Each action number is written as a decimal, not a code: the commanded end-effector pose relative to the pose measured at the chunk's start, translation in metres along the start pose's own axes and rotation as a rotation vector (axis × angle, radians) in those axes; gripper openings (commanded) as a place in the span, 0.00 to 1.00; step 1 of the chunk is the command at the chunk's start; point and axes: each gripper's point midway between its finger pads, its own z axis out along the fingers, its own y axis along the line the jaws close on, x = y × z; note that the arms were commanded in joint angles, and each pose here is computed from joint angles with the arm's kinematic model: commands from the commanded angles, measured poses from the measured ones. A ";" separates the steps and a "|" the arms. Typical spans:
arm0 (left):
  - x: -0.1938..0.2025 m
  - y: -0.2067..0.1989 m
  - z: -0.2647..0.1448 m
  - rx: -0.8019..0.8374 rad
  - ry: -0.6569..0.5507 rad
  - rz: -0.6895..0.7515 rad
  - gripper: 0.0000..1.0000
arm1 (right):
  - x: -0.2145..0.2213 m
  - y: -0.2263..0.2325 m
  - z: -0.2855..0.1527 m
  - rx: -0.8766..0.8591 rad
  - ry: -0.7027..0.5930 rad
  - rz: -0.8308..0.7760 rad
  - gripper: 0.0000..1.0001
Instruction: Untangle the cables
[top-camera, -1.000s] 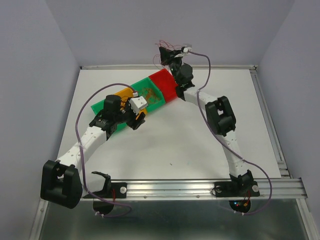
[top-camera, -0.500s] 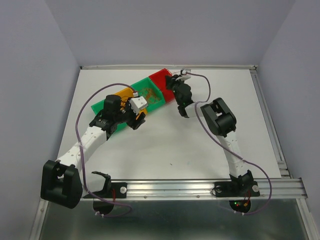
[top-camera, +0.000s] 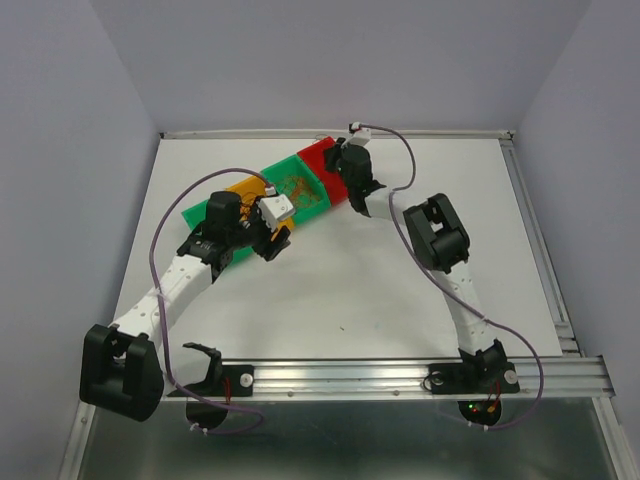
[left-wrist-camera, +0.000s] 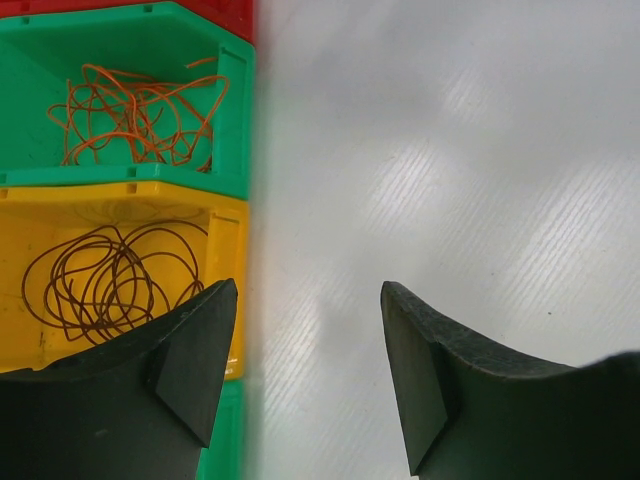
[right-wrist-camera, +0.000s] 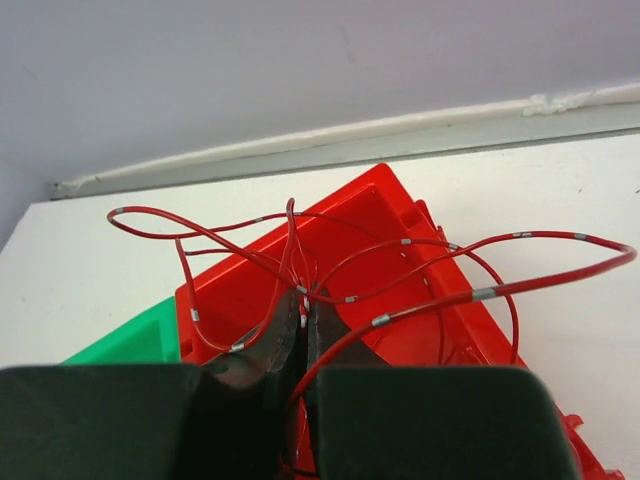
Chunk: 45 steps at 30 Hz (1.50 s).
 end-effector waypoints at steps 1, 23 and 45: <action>-0.008 -0.002 -0.005 0.005 -0.037 0.027 0.71 | 0.038 -0.006 0.005 0.055 0.194 -0.030 0.01; -0.004 -0.004 -0.004 0.021 -0.025 0.026 0.71 | 0.013 -0.010 0.014 0.112 0.289 -0.179 0.19; 0.001 -0.003 0.000 0.021 -0.008 0.016 0.71 | -0.086 0.034 0.013 0.049 0.116 -0.233 0.42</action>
